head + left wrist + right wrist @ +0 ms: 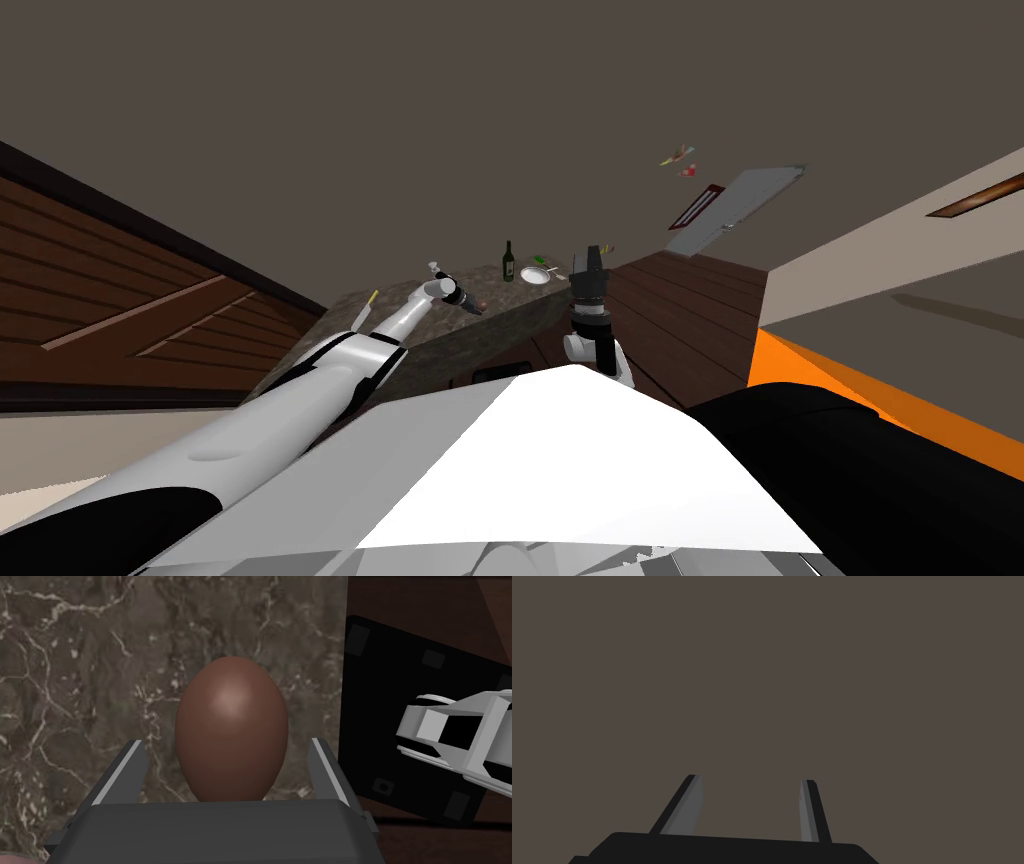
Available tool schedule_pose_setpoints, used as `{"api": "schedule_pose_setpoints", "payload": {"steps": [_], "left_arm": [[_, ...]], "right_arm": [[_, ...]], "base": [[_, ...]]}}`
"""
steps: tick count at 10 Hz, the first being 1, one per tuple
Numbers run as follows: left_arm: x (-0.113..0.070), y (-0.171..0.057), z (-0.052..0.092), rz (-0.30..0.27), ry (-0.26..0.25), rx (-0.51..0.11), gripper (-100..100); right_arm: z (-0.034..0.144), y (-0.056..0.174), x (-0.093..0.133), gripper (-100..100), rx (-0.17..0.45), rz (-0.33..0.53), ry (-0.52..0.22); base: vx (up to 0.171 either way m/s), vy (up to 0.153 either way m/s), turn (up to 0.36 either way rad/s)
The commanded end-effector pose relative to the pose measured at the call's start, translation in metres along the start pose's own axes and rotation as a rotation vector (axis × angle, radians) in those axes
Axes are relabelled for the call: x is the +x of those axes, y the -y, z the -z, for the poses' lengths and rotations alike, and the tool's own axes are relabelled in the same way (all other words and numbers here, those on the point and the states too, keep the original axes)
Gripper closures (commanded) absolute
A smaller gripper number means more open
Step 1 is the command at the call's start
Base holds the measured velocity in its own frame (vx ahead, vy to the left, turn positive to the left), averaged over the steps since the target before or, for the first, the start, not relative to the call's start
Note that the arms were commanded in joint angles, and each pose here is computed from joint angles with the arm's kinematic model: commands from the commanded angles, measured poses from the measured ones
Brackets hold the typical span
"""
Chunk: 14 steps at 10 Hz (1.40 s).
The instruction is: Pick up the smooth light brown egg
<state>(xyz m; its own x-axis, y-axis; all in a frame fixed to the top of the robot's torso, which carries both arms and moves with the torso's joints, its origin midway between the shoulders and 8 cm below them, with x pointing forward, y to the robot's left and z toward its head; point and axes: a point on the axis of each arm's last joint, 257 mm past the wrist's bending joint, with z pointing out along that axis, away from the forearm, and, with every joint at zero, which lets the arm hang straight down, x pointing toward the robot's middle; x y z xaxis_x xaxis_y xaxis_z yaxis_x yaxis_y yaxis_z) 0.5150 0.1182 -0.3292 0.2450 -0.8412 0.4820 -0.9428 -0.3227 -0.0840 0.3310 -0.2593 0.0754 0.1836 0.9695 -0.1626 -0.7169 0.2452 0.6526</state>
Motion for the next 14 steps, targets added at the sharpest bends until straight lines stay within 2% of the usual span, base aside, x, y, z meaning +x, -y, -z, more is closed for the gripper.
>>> {"api": "schedule_pose_setpoints", "payload": {"steps": [1,2,6,7,8,9,10,13,14], "left_arm": [[0.000,0.000,0.000,0.000,0.000,0.000,-100],[0.000,0.000,0.000,-0.003,0.000,0.000,100],[0.000,0.000,0.000,-0.003,0.000,-0.001,100],[0.000,0.000,0.000,-0.003,0.000,-0.001,0],[-0.004,0.000,0.002,0.027,0.003,0.010,100],[-0.012,0.000,0.005,0.056,0.011,0.022,100],[-0.008,0.000,0.006,0.062,0.006,0.024,100],[-0.020,0.002,0.014,0.132,0.015,0.057,100],[-0.019,0.002,0.015,0.134,0.012,0.059,100]], "right_arm": [[0.000,0.000,0.000,0,0.000,0.000,0.000],[0.000,0.000,0.000,0,0.000,0.000,0.000],[0.000,0.000,0.000,0,0.000,0.000,0.000],[0.000,0.000,0.000,0,0.000,0.000,0.000],[0.000,0.000,0.000,0,0.000,0.000,0.000],[0.000,0.000,0.000,0,0.000,0.000,0.000],[0.000,0.000,0.000,0,0.000,0.000,0.000],[0.000,0.000,0.000,0,0.000,0.000,0.000],[0.000,0.000,0.000,0,0.000,0.000,0.000]], "base": [[0.006,-0.029,0.010],[0.001,-0.006,-0.001],[0.000,0.000,0.000],[0.000,0.000,0.000],[-0.013,0.057,-0.379],[-0.034,0.130,-0.425],[-0.038,0.120,-0.180],[-0.019,0.099,-0.237],[-0.014,0.074,-0.171]]}}
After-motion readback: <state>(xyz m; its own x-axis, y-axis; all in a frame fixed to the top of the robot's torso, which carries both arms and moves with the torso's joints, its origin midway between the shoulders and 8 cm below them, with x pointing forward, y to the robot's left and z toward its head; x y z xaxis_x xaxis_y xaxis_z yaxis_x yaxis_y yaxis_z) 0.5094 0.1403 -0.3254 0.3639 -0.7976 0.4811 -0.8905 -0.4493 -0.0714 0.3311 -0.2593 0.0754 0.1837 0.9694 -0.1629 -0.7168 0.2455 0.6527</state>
